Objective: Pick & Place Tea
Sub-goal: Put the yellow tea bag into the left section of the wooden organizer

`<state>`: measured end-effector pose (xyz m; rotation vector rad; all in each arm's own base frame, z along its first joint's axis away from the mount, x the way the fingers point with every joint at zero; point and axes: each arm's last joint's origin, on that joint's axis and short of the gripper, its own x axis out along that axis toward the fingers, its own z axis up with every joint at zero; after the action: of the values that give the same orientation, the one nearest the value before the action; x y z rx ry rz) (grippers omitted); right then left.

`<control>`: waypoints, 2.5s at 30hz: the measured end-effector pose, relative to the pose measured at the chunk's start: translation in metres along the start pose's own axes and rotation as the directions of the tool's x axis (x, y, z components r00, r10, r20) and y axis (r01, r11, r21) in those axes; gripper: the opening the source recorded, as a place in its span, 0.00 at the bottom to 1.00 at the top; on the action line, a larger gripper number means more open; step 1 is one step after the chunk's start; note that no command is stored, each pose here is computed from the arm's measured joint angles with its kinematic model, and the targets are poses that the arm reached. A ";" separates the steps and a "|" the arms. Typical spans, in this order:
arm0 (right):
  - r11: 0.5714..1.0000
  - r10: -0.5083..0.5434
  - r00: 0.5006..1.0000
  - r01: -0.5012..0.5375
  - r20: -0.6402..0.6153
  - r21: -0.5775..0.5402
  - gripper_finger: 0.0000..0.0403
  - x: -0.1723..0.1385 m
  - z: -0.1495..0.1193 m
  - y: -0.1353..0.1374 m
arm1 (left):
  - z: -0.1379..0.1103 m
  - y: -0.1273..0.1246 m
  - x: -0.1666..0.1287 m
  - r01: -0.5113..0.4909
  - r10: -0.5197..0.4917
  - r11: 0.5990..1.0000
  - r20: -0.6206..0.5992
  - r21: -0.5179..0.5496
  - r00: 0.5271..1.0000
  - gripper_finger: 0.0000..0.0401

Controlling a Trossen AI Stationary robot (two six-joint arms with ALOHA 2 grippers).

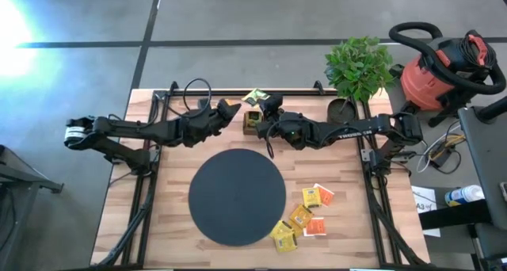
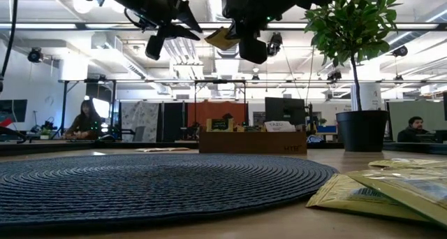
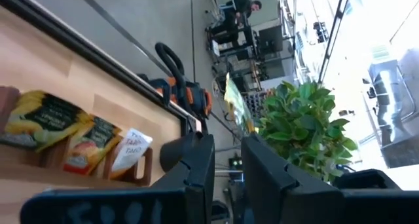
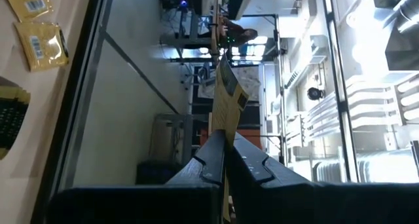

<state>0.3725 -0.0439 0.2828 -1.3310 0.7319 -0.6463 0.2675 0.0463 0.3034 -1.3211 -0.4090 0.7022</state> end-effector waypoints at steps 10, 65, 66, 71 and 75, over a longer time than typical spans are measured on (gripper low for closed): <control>1.000 0.001 1.000 -0.001 0.000 0.019 0.02 0.000 0.000 0.000 | 0.001 -0.004 0.000 0.039 -0.039 0.999 0.015 0.006 0.999 0.31; 1.000 0.016 0.998 -0.015 0.055 -0.016 0.02 0.004 -0.002 0.001 | 0.001 0.009 0.041 0.115 -0.114 0.989 0.014 -0.090 0.993 0.08; 1.000 0.016 0.998 -0.015 0.055 -0.016 0.02 0.004 -0.002 0.001 | 0.001 0.009 0.041 0.117 -0.116 0.990 0.009 -0.084 0.993 0.07; 1.000 0.016 0.998 -0.016 0.056 -0.002 0.02 0.004 -0.002 0.001 | 0.001 0.008 0.041 0.125 -0.124 0.990 0.007 -0.066 0.992 0.01; 0.992 0.015 0.998 -0.022 0.054 0.124 0.02 0.004 -0.002 0.001 | 0.004 0.009 0.043 0.124 -0.124 0.991 0.011 -0.043 0.992 0.00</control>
<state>0.3734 -0.0480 0.2814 -1.2207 0.6502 -0.6299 0.2940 0.0789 0.2909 -1.3221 -0.5112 0.5982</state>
